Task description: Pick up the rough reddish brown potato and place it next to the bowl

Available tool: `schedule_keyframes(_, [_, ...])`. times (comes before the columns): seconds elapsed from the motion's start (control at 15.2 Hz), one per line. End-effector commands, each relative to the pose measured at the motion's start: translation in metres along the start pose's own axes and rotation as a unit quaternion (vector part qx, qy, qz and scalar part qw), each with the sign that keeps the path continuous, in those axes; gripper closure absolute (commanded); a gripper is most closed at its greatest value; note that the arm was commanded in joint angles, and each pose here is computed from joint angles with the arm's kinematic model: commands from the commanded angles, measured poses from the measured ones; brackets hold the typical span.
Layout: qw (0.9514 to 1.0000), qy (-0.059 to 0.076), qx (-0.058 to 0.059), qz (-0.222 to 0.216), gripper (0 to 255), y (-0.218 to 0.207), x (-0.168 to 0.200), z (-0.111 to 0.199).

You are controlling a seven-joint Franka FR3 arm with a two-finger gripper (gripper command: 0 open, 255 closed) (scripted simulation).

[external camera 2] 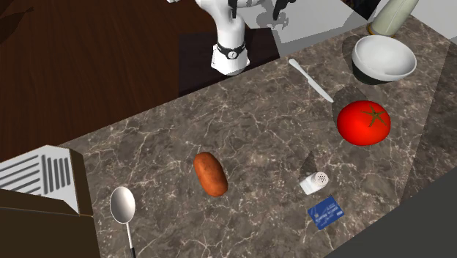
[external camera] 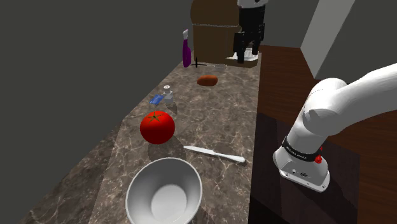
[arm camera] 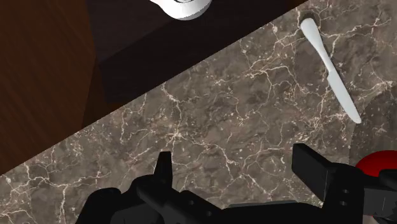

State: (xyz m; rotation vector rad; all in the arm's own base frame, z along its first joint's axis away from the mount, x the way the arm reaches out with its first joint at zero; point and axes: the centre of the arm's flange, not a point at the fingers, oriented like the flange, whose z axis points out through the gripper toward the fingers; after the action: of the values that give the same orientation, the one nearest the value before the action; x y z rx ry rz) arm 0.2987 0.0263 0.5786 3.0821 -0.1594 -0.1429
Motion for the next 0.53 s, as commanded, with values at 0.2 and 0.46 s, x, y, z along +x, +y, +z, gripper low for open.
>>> schedule_keyframes(0.2, [0.9995,0.013,0.0,-0.027,0,0.019,0.022,0.023])
schedule_keyframes(0.46, [0.9975,0.031,0.0,-0.063,0,0.043,0.053,0.053])
